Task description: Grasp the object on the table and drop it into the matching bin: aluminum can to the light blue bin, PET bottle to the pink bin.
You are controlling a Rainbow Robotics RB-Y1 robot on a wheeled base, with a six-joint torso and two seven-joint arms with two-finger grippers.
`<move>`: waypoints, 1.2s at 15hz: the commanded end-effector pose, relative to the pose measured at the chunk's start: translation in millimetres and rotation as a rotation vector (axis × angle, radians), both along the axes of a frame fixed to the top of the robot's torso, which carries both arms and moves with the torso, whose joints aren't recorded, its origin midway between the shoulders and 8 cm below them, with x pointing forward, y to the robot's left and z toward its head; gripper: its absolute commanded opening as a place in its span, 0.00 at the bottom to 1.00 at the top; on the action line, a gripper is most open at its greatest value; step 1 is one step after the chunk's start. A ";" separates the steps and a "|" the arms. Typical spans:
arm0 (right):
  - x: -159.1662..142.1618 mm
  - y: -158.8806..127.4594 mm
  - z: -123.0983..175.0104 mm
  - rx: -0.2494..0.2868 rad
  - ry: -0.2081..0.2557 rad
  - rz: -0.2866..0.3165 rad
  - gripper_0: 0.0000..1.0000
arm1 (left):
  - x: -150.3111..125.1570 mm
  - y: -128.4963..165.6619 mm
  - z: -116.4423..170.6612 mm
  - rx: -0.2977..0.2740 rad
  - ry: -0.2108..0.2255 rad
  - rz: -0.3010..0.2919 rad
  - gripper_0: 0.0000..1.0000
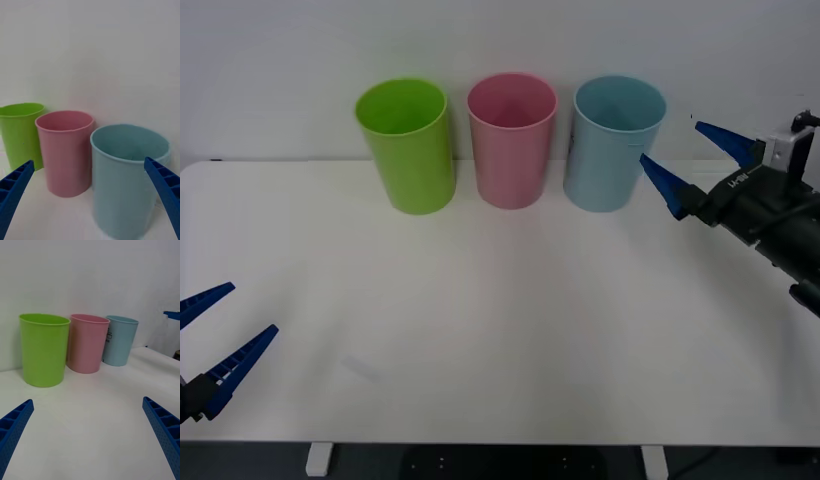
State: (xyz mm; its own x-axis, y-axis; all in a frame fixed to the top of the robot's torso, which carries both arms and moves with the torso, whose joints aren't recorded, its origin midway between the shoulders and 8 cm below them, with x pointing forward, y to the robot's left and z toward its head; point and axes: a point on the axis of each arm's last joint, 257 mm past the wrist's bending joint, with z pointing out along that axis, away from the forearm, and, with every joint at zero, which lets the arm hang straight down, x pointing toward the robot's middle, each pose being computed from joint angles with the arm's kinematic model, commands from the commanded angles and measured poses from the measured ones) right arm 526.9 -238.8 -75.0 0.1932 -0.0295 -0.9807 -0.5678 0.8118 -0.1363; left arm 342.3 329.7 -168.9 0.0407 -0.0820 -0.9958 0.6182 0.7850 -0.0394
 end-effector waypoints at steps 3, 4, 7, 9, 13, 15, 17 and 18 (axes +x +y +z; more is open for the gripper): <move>-58.9 -9.5 -35.6 -0.070 0.044 0.062 1.00 | 0.0 0.0 0.0 0.000 0.000 0.000 1.00; -66.8 -11.2 -41.6 -0.082 0.052 0.068 1.00 | 0.0 0.0 0.0 0.000 0.000 0.000 1.00; -93.9 -14.6 -61.4 -0.121 0.075 0.096 1.00 | 0.0 0.0 0.0 0.000 0.000 0.000 1.00; -108.2 -17.0 -69.7 -0.172 0.050 0.105 1.00 | 0.0 0.0 0.0 0.000 0.000 0.000 1.00; -135.2 -21.3 -88.9 -0.208 0.065 0.129 1.00 | 0.0 0.0 0.0 0.000 0.000 0.000 1.00; -149.2 -27.8 -96.3 -0.218 0.086 0.129 1.00 | 0.0 0.0 0.0 0.000 0.000 0.000 1.00; -162.8 -30.0 -104.0 -0.210 0.114 0.129 1.00 | 0.0 0.0 0.0 0.000 0.000 0.000 1.00; -167.3 -30.2 -105.0 -0.210 0.119 0.127 1.00 | 0.0 0.0 0.0 0.000 0.000 0.000 1.00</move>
